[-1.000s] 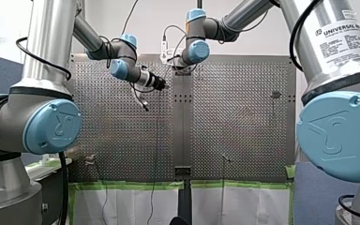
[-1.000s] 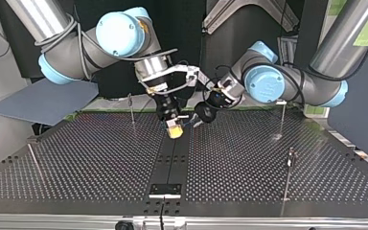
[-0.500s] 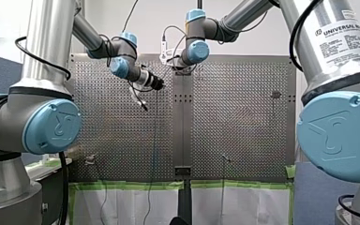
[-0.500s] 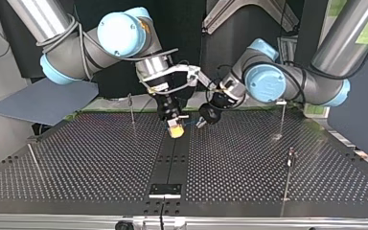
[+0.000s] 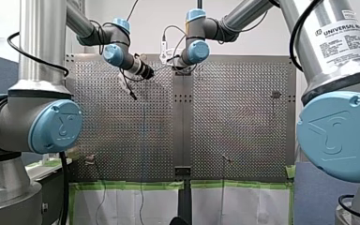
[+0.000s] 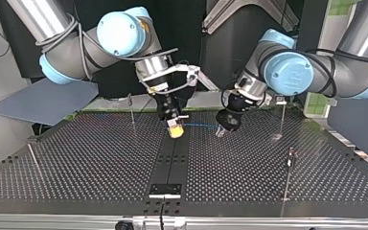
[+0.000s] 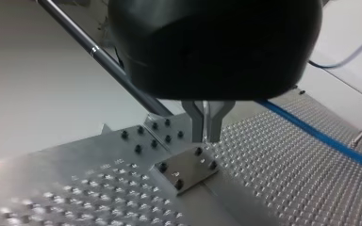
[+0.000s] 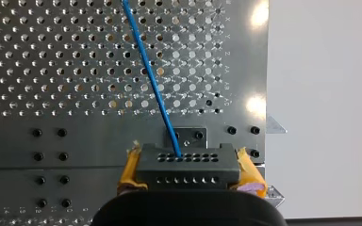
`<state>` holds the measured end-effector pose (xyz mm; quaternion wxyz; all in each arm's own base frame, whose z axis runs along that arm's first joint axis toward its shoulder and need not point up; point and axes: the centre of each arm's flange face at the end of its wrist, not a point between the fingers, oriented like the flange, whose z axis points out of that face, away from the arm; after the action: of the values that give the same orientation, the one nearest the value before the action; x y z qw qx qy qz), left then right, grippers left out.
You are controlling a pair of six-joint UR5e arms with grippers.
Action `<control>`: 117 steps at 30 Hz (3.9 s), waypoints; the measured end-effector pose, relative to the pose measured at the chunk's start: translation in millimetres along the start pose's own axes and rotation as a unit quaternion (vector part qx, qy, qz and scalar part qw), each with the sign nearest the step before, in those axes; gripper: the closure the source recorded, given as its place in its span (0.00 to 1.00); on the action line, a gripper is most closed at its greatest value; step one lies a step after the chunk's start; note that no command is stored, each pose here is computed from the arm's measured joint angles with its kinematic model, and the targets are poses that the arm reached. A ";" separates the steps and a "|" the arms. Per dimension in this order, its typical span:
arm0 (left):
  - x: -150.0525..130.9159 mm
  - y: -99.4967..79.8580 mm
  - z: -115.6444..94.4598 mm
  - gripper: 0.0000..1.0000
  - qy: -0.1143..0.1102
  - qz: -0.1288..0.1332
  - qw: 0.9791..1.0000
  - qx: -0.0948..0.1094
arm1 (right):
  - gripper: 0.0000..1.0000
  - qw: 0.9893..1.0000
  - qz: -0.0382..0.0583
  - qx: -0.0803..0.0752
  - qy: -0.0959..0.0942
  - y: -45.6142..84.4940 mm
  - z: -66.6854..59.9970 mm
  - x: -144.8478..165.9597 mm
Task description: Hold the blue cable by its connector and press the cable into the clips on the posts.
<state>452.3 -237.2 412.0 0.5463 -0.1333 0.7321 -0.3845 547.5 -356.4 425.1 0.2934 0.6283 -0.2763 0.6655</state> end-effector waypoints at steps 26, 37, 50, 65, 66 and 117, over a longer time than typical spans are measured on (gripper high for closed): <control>-27.4 -6.6 -45.6 1.00 -0.051 0.108 0.987 -0.107 | 1.00 1.000 0.003 0.025 0.004 -13.8 -1.6 0.4; -41.5 -10.8 -67.1 1.00 -0.087 0.144 0.975 -0.142 | 1.00 0.999 0.016 0.041 0.015 -17.4 1.0 2.0; -44.7 6.3 -82.5 1.00 -0.117 0.155 0.960 -0.203 | 1.00 0.998 0.027 0.061 0.017 -23.5 14.8 -12.6; -71.3 13.9 -102.1 1.00 -0.172 0.155 0.939 -0.256 | 1.00 0.995 0.037 0.080 0.048 -48.6 25.8 17.0; -73.6 15.5 -102.0 1.00 -0.175 0.154 0.938 -0.257 | 1.00 0.995 0.037 0.081 0.049 -50.5 25.8 18.7; -120.9 75.1 -54.7 1.00 -0.215 0.126 0.940 -0.233 | 1.00 0.996 0.047 0.073 0.035 -55.0 52.6 -10.8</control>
<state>464.3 -89.7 448.9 0.6880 -0.2431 0.6774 -0.0932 624.0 -358.5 417.3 0.2250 0.6107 -0.2461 0.7182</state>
